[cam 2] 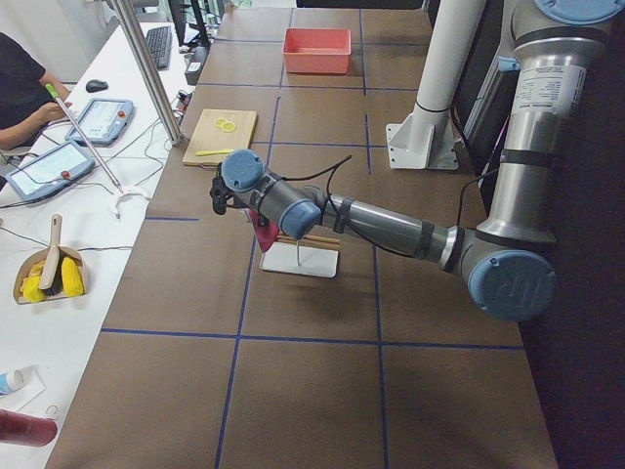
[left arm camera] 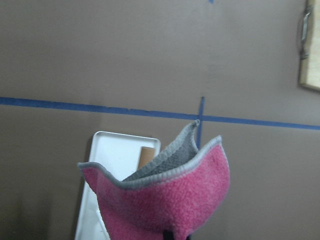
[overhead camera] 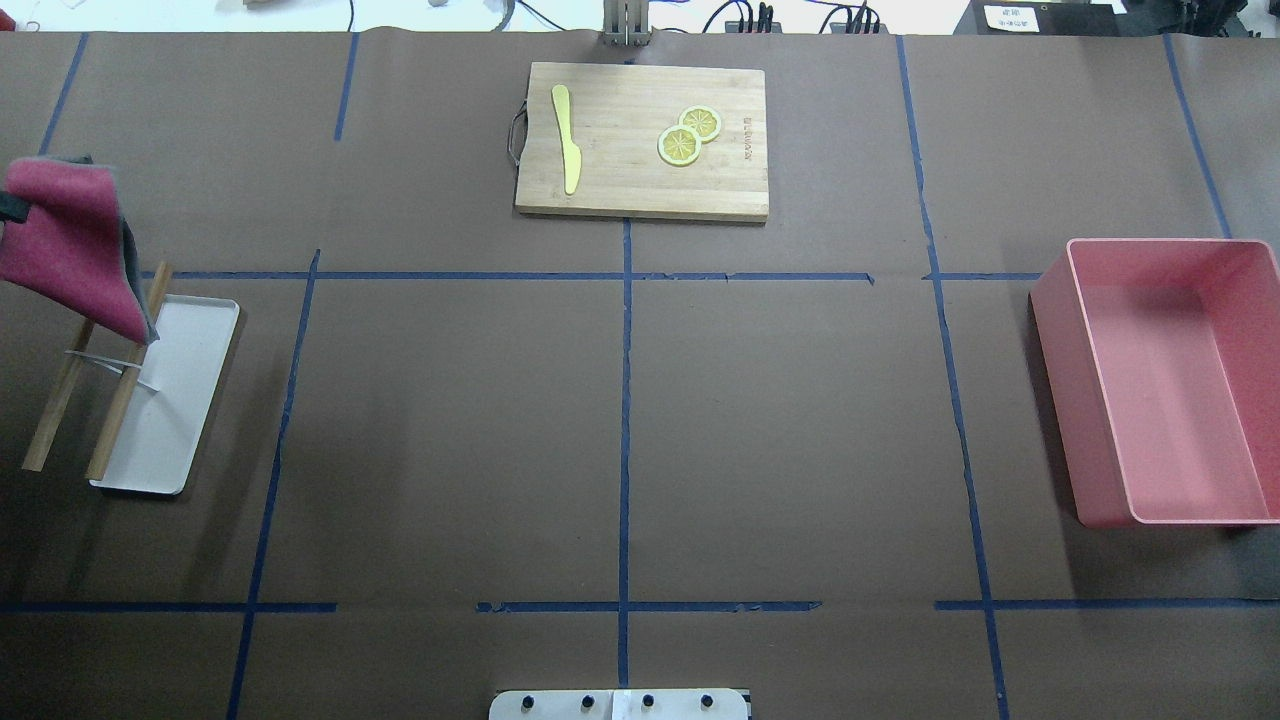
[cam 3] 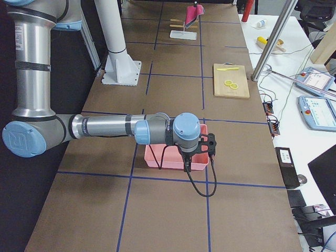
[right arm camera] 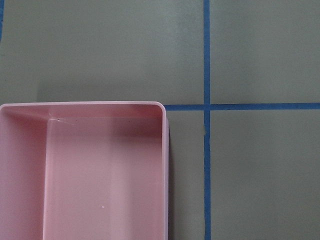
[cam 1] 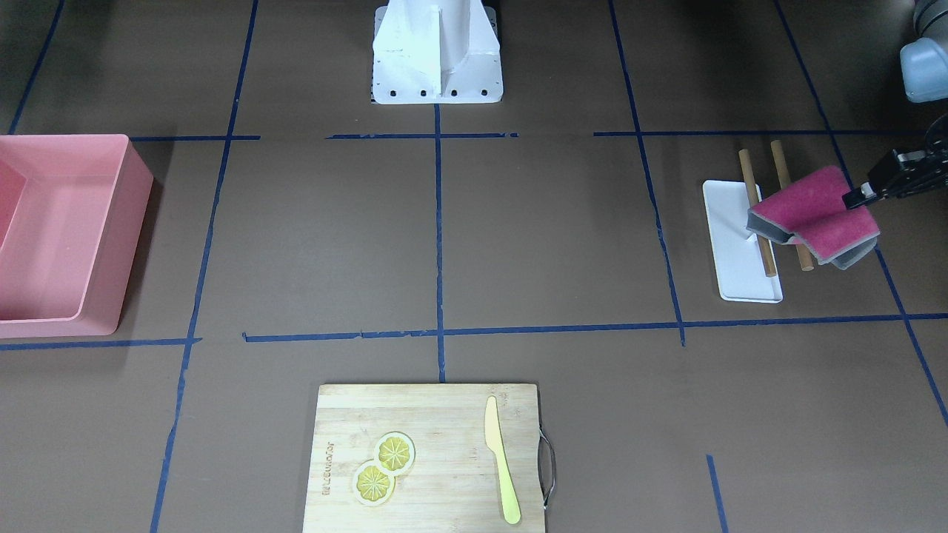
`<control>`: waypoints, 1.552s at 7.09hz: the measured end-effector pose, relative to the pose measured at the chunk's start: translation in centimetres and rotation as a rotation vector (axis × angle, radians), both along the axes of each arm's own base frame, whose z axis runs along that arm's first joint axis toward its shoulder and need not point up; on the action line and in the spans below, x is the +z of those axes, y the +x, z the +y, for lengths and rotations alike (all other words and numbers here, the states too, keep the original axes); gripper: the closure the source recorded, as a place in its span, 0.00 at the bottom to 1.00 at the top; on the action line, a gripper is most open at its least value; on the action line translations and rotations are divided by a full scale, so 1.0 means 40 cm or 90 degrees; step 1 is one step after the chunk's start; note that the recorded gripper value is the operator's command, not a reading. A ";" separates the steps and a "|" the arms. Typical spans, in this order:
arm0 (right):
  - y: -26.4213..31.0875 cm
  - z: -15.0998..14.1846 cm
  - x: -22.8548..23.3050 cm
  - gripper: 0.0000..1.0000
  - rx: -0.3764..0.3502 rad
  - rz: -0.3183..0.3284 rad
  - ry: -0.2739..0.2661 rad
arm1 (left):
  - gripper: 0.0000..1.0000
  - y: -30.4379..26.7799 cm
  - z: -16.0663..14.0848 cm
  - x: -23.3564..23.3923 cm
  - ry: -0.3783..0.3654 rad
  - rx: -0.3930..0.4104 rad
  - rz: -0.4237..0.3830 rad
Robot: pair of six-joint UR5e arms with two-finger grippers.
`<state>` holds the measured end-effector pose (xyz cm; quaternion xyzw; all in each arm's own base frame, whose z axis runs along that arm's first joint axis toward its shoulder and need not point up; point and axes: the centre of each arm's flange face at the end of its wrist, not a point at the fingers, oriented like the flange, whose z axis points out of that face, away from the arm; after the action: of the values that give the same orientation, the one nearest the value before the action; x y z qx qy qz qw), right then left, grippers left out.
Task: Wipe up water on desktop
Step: 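Lift the pink cloth with the left gripper while the right arm moves in, then grasp the hanging pink cloth with the right gripper and release it from the left gripper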
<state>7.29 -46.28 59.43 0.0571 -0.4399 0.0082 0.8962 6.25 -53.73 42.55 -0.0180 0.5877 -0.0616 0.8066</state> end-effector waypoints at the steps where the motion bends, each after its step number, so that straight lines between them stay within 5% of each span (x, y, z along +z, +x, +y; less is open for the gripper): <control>1: -0.035 -0.013 -0.032 0.00 -0.019 0.001 0.050 | 0.99 0.001 -0.029 -0.113 -0.021 -0.012 0.004; 3: -0.136 -0.086 -0.145 0.00 -0.047 -0.007 0.140 | 0.99 0.076 -0.066 -0.265 -0.069 -0.035 -0.007; 5: -0.323 -0.204 -0.343 0.00 -0.052 -0.036 0.147 | 0.99 0.239 -0.075 -0.375 -0.097 -0.045 -0.034; 7: -0.490 -0.247 -0.550 0.00 -0.021 -0.057 0.144 | 0.99 0.435 -0.055 -0.479 -0.123 -0.065 -0.058; 9: -0.703 -0.202 -0.719 0.00 -0.004 -0.088 0.240 | 0.99 0.584 -0.019 -0.557 -0.149 -0.099 -0.061; 11: -1.009 -0.071 -0.889 0.00 0.046 -0.136 0.338 | 0.99 0.684 0.018 -0.593 -0.162 -0.126 -0.039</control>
<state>-33.06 -49.12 23.85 0.3041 -0.5160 -0.0694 0.7978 33.62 -52.99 18.82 -0.0601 0.5493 -0.2152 0.8052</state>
